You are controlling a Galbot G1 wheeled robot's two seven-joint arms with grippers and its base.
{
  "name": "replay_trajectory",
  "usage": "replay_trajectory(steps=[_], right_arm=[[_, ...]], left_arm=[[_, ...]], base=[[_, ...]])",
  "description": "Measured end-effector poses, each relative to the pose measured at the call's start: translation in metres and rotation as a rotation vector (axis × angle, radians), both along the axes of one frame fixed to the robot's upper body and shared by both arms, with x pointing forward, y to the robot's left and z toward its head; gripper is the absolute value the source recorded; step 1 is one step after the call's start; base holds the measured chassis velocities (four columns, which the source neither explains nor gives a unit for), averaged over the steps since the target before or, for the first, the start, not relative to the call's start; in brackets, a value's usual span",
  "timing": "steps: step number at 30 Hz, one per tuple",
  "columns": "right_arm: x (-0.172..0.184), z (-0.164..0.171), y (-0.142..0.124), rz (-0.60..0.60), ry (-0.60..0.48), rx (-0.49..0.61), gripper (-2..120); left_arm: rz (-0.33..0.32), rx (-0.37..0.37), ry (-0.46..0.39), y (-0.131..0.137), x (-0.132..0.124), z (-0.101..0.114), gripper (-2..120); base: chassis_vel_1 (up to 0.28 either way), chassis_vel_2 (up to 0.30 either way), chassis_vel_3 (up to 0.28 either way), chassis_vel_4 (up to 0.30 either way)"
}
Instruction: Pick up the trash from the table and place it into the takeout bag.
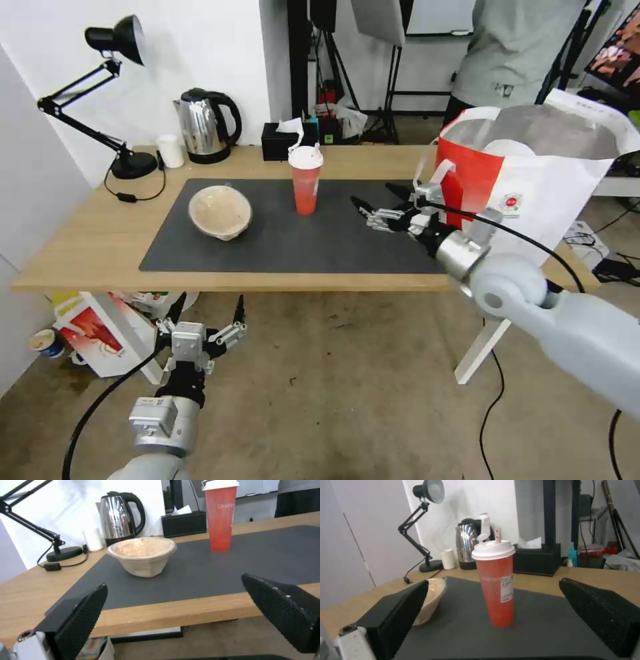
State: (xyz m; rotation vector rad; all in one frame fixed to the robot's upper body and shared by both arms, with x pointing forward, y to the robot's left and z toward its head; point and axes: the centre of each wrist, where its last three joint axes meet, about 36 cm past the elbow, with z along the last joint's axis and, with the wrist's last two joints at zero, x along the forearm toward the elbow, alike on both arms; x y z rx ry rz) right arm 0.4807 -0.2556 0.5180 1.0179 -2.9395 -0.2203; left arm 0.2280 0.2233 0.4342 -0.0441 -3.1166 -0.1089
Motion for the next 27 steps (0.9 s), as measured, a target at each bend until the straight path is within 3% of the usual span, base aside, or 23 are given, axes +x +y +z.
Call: replay_trajectory(steps=[27], right_arm=[[0.066,-0.049,0.052,0.000,0.023,-0.068,100]], left_arm=[[0.000,0.000,0.000,0.000,0.000,0.000,100]], base=[[0.000,0.000,0.000,0.000]])
